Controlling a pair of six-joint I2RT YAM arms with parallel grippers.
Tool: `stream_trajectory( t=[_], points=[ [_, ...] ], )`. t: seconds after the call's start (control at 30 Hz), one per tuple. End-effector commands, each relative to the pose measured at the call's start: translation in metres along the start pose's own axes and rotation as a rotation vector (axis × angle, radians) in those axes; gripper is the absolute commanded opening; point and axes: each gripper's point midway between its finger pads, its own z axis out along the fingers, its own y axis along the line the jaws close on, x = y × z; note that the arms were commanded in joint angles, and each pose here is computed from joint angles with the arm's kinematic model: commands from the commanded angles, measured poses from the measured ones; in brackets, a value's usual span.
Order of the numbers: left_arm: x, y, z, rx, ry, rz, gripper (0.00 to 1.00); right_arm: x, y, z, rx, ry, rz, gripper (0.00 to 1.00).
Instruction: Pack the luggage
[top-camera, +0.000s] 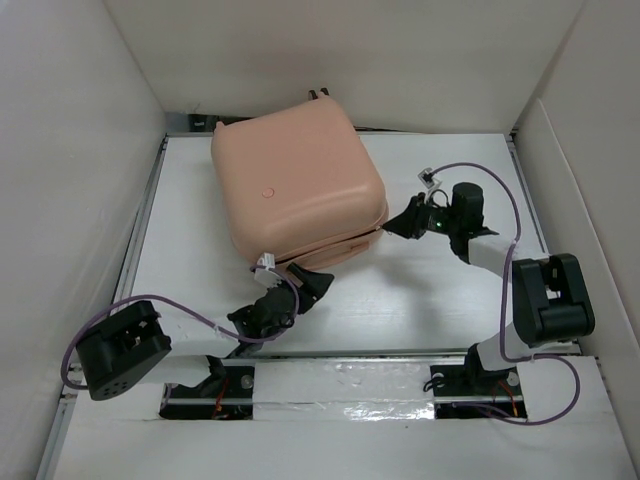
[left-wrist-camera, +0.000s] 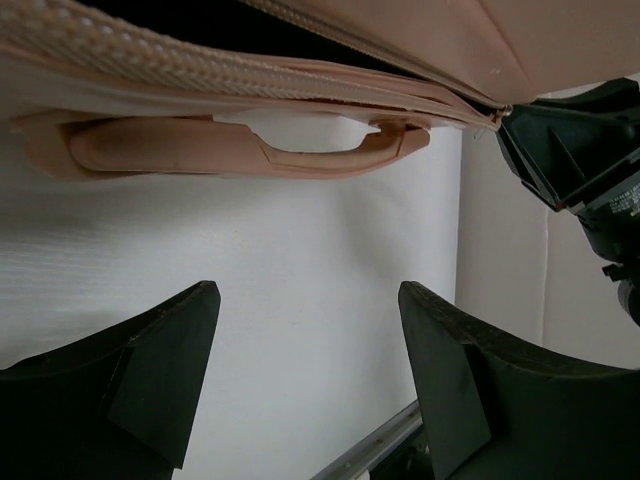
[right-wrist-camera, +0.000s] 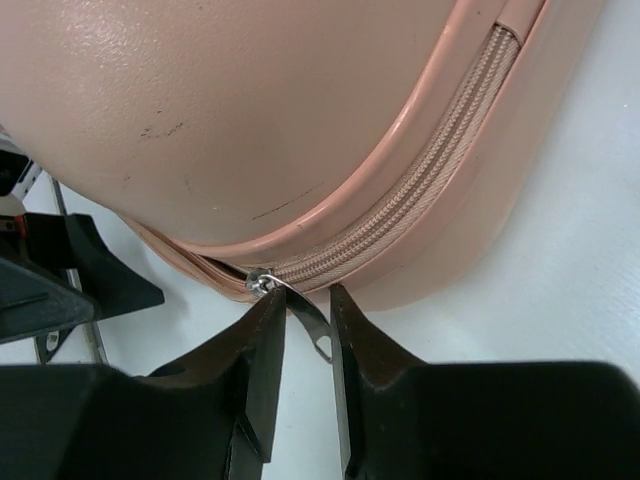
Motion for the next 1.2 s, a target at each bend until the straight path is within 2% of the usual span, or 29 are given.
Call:
stream_trajectory(
  t=[0.0,0.07,0.13,0.17,0.33,0.5,0.77,0.8,0.83,0.9,0.93,1.03,1.1,1.17],
  points=[
    [-0.015,-0.011,0.005,-0.002,-0.068,-0.019,0.69,0.014,0.022,0.009,-0.056,0.045,-0.026,0.29],
    [-0.013,-0.010,0.009,-0.028,-0.062,-0.005,0.69,0.016,0.021,0.008,-0.048,0.053,-0.019,0.33],
    [-0.014,-0.005,0.013,-0.047,-0.059,-0.025,0.69,0.023,0.018,0.006,-0.029,0.064,-0.005,0.52],
    [-0.014,-0.004,0.012,-0.047,-0.058,-0.034,0.69,0.023,0.019,0.005,-0.023,0.058,-0.003,0.53],
    [-0.021,0.001,0.016,-0.063,-0.088,-0.062,0.69,0.031,0.027,0.007,-0.043,0.067,-0.008,0.45],
    [-0.037,-0.007,0.027,-0.070,-0.156,-0.070,0.68,0.028,0.035,0.013,-0.069,0.056,-0.022,0.45],
    [-0.045,-0.017,0.040,-0.079,-0.204,-0.088,0.65,0.005,0.034,0.019,-0.016,0.011,-0.061,0.42],
    [-0.045,-0.015,0.041,-0.085,-0.206,-0.087,0.65,0.005,0.034,0.018,-0.013,0.010,-0.061,0.41],
    [-0.043,-0.014,0.043,-0.096,-0.204,-0.092,0.65,0.003,0.032,0.018,-0.002,0.005,-0.062,0.34],
    [-0.044,-0.012,0.045,-0.099,-0.210,-0.097,0.64,-0.001,0.031,0.017,0.017,-0.011,-0.071,0.29],
    [-0.043,-0.008,0.046,-0.105,-0.215,-0.098,0.64,-0.002,0.032,0.018,0.027,-0.017,-0.078,0.20],
    [-0.045,-0.002,0.051,-0.126,-0.232,-0.098,0.62,-0.003,0.037,0.018,0.044,-0.028,-0.092,0.05],
    [-0.045,0.000,0.054,-0.136,-0.237,-0.103,0.60,-0.001,0.047,0.019,0.043,-0.033,-0.105,0.00],
    [-0.044,0.000,0.057,-0.131,-0.242,-0.111,0.58,0.007,0.056,0.021,0.055,-0.027,-0.123,0.00]
  ],
)
